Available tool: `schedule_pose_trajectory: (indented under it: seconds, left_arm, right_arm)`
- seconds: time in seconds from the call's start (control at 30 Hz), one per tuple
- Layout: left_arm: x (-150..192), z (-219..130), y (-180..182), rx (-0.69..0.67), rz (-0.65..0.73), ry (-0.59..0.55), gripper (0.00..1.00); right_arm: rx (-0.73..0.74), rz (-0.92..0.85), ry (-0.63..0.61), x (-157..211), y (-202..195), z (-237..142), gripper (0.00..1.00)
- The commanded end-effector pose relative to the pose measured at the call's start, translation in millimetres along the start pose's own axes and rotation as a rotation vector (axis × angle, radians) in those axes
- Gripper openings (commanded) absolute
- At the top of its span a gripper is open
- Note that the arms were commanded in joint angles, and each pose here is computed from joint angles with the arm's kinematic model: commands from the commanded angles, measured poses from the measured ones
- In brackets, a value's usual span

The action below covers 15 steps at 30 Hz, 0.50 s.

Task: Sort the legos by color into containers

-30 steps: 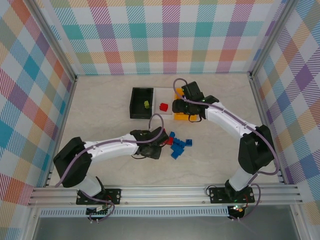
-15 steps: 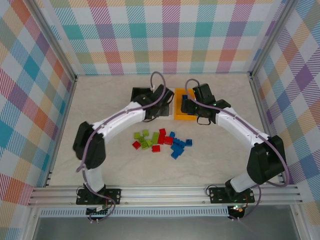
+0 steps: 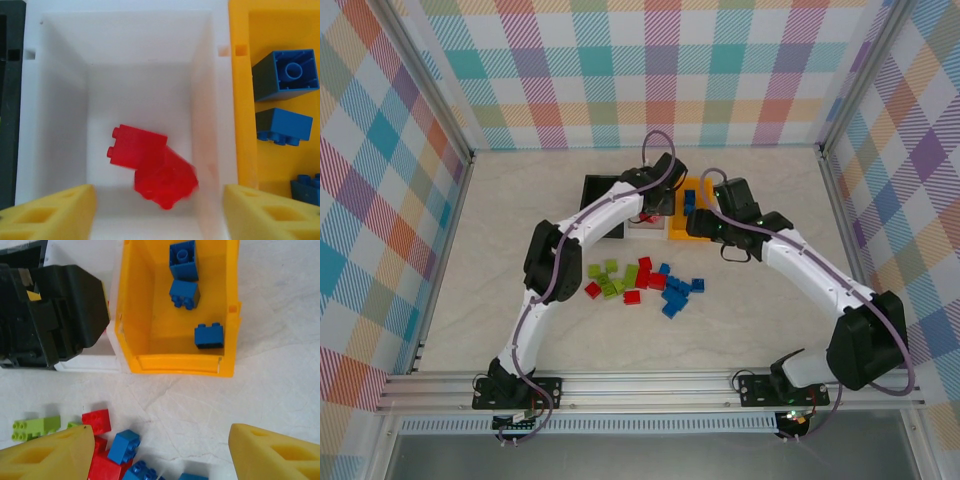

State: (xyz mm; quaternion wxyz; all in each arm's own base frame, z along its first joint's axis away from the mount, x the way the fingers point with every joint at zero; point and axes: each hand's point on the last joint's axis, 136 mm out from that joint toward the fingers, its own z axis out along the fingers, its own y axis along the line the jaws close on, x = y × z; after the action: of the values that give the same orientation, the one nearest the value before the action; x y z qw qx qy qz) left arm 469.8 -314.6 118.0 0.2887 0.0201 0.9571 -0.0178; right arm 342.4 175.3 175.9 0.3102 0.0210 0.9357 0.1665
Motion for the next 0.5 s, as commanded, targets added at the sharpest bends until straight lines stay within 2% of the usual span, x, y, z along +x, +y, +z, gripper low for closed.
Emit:
schedule_pose_trajectory:
  seconds: [0.0,0.13,0.27,0.47]
  left_arm:
    - [-13.7,-35.9,-7.1,0.07,-0.042,-0.033,0.77]
    - [-19.4,-78.6,-3.3,0.152,-0.106,-0.087,0.85]
    - [1.4,-122.8,24.2,0.219,-0.179,-0.143,1.0]
    - [56.8,-174.6,106.0,0.156,-0.269,-0.244,1.0]
  right_arm:
    - [-0.077,-0.01,0.033,13.2,9.1,-6.2,0.72]
    - [-0.162,-0.091,0.084,32.1,29.6,-10.3,0.71]
    - [-0.244,-0.225,0.197,70.5,68.4,-8.9,0.71]
    - [-0.257,-0.374,0.345,141.9,113.4,11.5,0.73]
